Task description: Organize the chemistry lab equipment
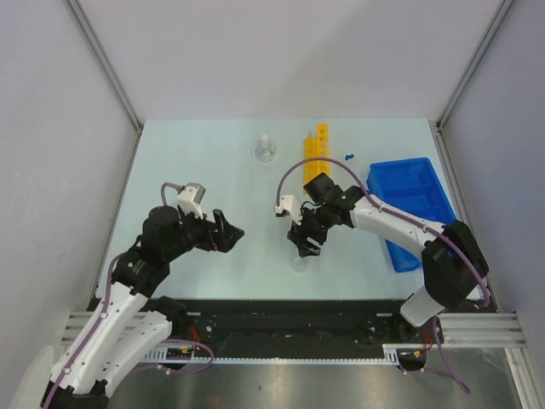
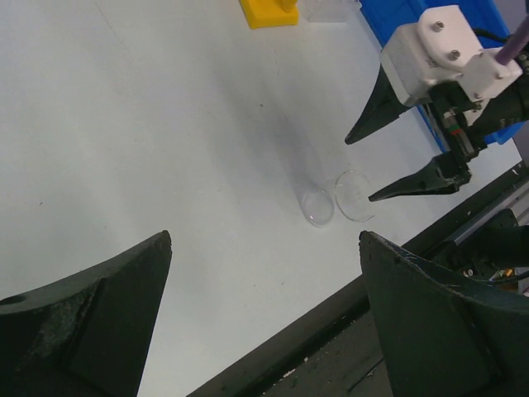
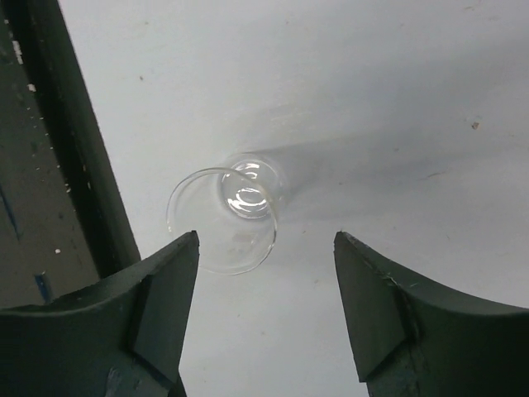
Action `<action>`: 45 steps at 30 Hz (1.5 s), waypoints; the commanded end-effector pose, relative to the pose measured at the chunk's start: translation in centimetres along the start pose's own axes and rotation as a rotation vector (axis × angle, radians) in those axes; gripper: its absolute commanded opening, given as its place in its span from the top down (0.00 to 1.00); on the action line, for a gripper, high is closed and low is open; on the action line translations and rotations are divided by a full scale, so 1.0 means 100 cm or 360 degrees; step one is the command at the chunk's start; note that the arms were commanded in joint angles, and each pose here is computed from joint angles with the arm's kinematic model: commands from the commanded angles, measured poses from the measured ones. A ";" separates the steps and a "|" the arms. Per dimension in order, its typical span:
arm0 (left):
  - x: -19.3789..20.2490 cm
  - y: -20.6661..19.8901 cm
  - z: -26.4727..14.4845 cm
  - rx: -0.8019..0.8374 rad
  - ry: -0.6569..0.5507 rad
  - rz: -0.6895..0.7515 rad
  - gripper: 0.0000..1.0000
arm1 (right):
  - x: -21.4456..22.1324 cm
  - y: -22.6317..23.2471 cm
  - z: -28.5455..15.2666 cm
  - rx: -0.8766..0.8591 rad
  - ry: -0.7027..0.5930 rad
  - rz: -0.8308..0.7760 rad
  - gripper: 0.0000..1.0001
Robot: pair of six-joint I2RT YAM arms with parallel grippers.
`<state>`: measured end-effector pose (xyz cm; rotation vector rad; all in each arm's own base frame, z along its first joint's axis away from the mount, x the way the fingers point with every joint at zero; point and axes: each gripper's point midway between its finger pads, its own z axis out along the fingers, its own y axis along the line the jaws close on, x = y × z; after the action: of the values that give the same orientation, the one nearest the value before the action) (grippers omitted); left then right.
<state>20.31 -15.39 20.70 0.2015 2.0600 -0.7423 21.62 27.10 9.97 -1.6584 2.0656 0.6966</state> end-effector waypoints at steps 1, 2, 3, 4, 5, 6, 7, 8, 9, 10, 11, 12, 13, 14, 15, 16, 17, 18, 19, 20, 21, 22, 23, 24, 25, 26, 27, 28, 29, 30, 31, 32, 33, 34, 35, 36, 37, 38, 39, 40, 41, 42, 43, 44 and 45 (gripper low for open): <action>-0.009 0.001 -0.003 -0.0006 -0.0065 0.0027 0.00 | -0.014 -0.015 0.006 0.0111 -0.0023 0.0022 0.31; -0.009 0.001 -0.003 -0.0008 -0.0066 0.0029 0.00 | -0.014 -0.016 0.008 0.0119 -0.0017 0.0019 0.35; -0.008 0.001 -0.003 -0.0009 -0.0064 0.0026 0.00 | -0.012 -0.017 0.011 0.0118 -0.0002 0.0018 0.37; -0.009 0.001 -0.003 -0.0010 -0.0067 0.0026 0.00 | -0.012 -0.015 0.013 0.0114 0.0012 0.0008 0.40; -0.009 0.001 -0.003 -0.0008 -0.0066 0.0029 0.00 | -0.011 -0.014 0.016 0.0113 0.0022 0.0003 0.44; -0.009 0.001 -0.003 -0.0011 -0.0070 0.0026 0.00 | -0.009 -0.014 0.018 0.0108 0.0041 -0.0010 0.46; -0.009 0.001 -0.003 -0.0009 -0.0071 0.0030 0.00 | -0.007 -0.012 0.020 0.0117 0.0064 -0.0031 0.48; -0.009 0.001 -0.003 -0.0009 -0.0071 0.0028 0.00 | -0.006 -0.012 0.021 0.0119 0.0079 -0.0043 0.53; -0.010 0.001 -0.004 -0.0010 -0.0074 0.0027 0.00 | -0.005 -0.012 0.022 0.0126 0.0091 -0.0060 0.56; -0.009 0.001 -0.004 -0.0008 -0.0073 0.0030 0.00 | -0.004 -0.013 0.023 0.0142 0.0105 -0.0070 0.58; -0.010 0.001 -0.004 -0.0010 -0.0074 0.0027 0.00 | -0.004 -0.013 0.023 0.0147 0.0112 -0.0080 0.66; -0.010 0.001 -0.004 -0.0009 -0.0076 0.0028 0.00 | -0.004 -0.013 0.023 0.0157 0.0118 -0.0085 0.69; -0.010 0.000 -0.004 -0.0005 -0.0075 0.0031 0.00 | -0.003 -0.014 0.023 0.0167 0.0127 -0.0096 0.74; -0.010 0.000 -0.004 -0.0004 -0.0077 0.0029 0.00 | -0.004 -0.014 0.023 0.0171 0.0126 -0.0102 0.81; -0.010 0.001 -0.004 -0.0007 -0.0076 0.0030 0.00 | -0.005 -0.013 0.021 0.0173 0.0123 -0.0111 0.84; -0.010 0.001 -0.005 -0.0007 -0.0081 0.0031 0.00 | -0.005 -0.013 0.020 0.0175 0.0123 -0.0126 0.87; -0.010 0.000 -0.005 -0.0005 -0.0080 0.0029 0.00 | -0.007 -0.011 0.017 0.0174 0.0117 -0.0135 0.90; -0.011 0.000 -0.005 -0.0006 -0.0083 0.0032 0.00 | -0.006 -0.010 0.015 0.0173 0.0119 -0.0144 0.92; -0.010 0.000 -0.005 -0.0004 -0.0082 0.0030 0.00 | -0.007 -0.010 0.012 0.0172 0.0110 -0.0152 0.93; -0.010 0.001 -0.005 -0.0006 -0.0083 0.0032 0.00 | -0.009 -0.007 0.007 0.0168 0.0101 -0.0170 0.95; -0.010 0.000 -0.005 -0.0004 -0.0082 0.0032 0.00 | -0.008 -0.007 0.003 0.0170 0.0097 -0.0170 0.96; -0.010 0.000 -0.005 -0.0004 -0.0082 0.0032 0.00 | -0.010 -0.005 0.000 0.0145 0.0077 -0.0180 0.96; -0.010 0.000 -0.004 -0.0002 -0.0081 0.0030 0.00 | -0.010 -0.002 -0.007 0.0140 0.0063 -0.0185 0.96; -0.010 0.000 -0.004 -0.0003 -0.0077 0.0028 0.01 | -0.011 -0.003 -0.012 0.0136 0.0042 -0.0181 0.96; -0.010 0.000 -0.005 0.0002 -0.0079 0.0033 0.00 | -0.011 -0.005 -0.017 0.0124 0.0015 -0.0150 0.96; -0.009 0.000 -0.004 0.0002 -0.0077 0.0032 0.00 | -0.010 -0.006 -0.023 0.0120 0.0001 -0.0134 0.96; -0.009 0.000 -0.004 -0.0001 -0.0076 0.0029 0.00 | -0.012 -0.005 -0.031 0.0123 -0.0029 -0.0148 0.96; -0.010 0.000 -0.004 0.0001 -0.0080 0.0030 0.00 | -0.009 -0.009 -0.038 0.0114 -0.0057 -0.0107 0.96; -0.010 0.000 -0.004 -0.0001 -0.0076 0.0031 0.00 | -0.008 -0.012 -0.044 0.0122 -0.0077 -0.0094 0.96; -0.010 0.000 -0.004 -0.0001 -0.0076 0.0029 0.00 | -0.011 -0.012 -0.053 0.0137 -0.0119 -0.0094 0.96; -0.009 0.000 -0.004 0.0001 -0.0075 0.0029 0.00 | -0.006 -0.021 -0.062 0.0173 -0.0133 -0.0047 0.96; -0.009 0.000 -0.004 0.0000 -0.0073 0.0028 0.00 | -0.005 -0.025 -0.069 0.0196 -0.0150 -0.0030 0.96; -0.009 0.000 -0.004 0.0000 -0.0073 0.0028 0.00 | -0.004 -0.029 -0.076 0.0222 -0.0177 -0.0012 0.96; -0.009 0.000 -0.003 0.0002 -0.0070 0.0028 0.00 | -0.005 -0.032 -0.086 0.0259 -0.0208 -0.0008 0.96; -0.009 0.000 -0.003 0.0003 -0.0067 0.0027 0.00 | 0.000 -0.041 -0.097 0.0309 -0.0228 0.0035 0.96; -0.009 0.000 -0.003 0.0004 -0.0069 0.0030 0.00 | 0.001 -0.045 -0.104 0.0342 -0.0238 0.0045 0.96; -0.009 0.000 -0.003 0.0006 -0.0068 0.0028 0.00 | 0.005 -0.046 -0.110 0.0355 -0.0232 0.0060 0.96; -0.009 -0.001 -0.003 0.0007 -0.0070 0.0031 0.00 | 0.011 -0.054 -0.119 0.0398 -0.0236 0.0107 0.96; -0.009 -0.001 -0.003 0.0007 -0.0070 0.0031 0.00 | 0.010 -0.059 -0.127 0.0423 -0.0251 0.0120 0.96; -0.009 -0.001 -0.003 0.0008 -0.0067 0.0030 0.00 | 0.013 -0.064 -0.133 0.0449 -0.0257 0.0146 0.96; -0.009 -0.001 -0.003 0.0009 -0.0069 0.0033 0.00 | 0.020 -0.074 -0.144 0.0502 -0.0267 0.0200 0.96; -0.009 -0.001 -0.003 0.0010 -0.0071 0.0034 0.00 | 0.020 -0.082 -0.155 0.0552 -0.0289 0.0217 0.96; -0.009 -0.001 -0.003 0.0010 -0.0071 0.0034 0.00 | 0.022 -0.089 -0.162 0.0592 -0.0296 0.0235 0.96; -0.009 -0.001 -0.004 0.0010 -0.0071 0.0031 0.00 | 0.026 -0.096 -0.168 0.0624 -0.0296 0.0266 0.96; -0.009 -0.001 -0.003 0.0008 -0.0072 0.0034 0.00 | 0.036 -0.110 -0.181 0.0708 -0.0290 0.0329 0.96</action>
<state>20.27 -15.18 21.09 0.1950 2.0408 -0.7366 29.03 14.54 17.63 -1.2241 2.1141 0.4765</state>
